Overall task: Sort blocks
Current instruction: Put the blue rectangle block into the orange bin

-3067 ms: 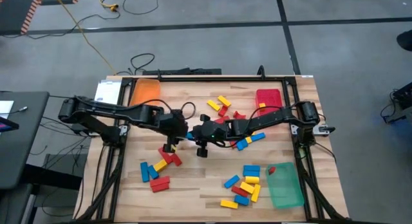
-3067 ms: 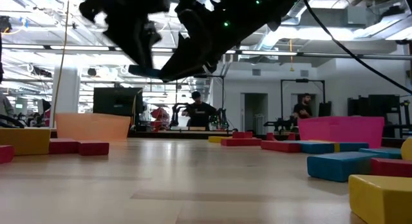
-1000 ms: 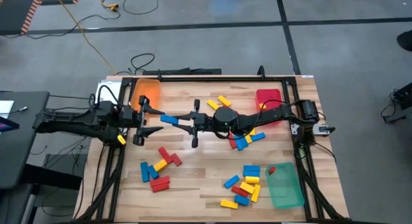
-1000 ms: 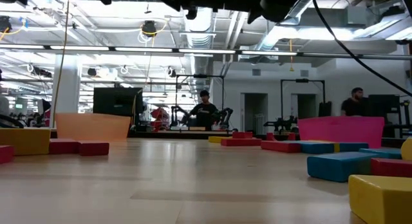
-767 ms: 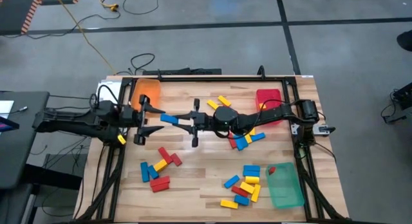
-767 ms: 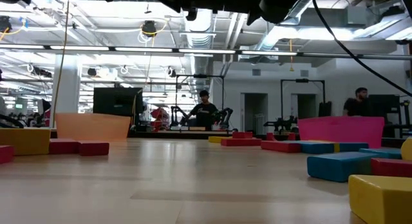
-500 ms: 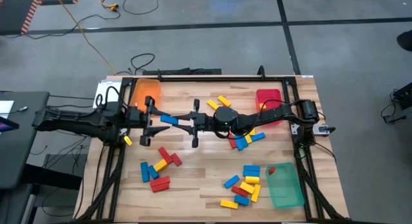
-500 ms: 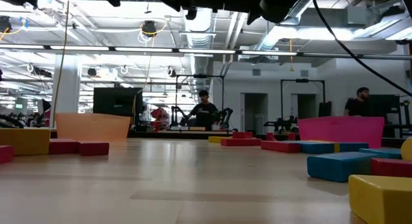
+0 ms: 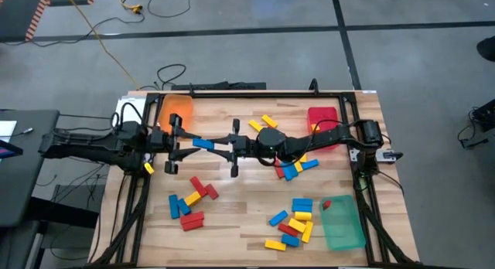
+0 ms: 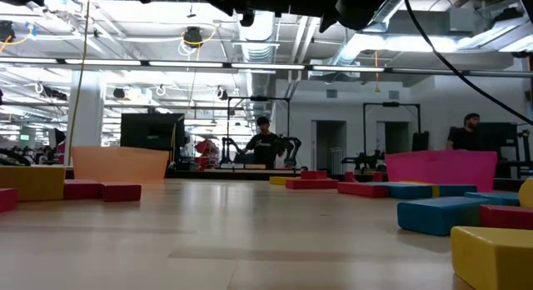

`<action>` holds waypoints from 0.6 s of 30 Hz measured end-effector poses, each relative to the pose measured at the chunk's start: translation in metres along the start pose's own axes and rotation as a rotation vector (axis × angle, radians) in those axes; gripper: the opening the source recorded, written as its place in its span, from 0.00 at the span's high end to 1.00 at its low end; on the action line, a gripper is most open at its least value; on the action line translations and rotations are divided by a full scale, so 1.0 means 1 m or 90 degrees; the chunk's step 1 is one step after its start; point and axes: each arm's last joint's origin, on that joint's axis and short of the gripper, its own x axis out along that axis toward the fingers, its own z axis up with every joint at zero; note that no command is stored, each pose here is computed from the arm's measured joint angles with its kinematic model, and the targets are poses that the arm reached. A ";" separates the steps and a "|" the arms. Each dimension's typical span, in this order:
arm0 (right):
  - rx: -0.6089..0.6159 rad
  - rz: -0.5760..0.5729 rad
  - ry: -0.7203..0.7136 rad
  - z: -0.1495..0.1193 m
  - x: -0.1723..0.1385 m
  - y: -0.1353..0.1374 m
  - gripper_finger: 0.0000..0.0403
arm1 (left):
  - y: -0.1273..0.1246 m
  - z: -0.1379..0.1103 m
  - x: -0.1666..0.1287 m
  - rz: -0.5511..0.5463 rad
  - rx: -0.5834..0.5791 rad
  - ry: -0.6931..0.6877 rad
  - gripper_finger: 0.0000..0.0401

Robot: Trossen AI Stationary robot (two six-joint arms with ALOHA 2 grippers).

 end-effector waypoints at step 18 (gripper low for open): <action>-0.001 0.000 0.000 0.000 0.000 0.000 0.76 | 0.000 -0.002 0.000 0.013 0.008 0.009 0.75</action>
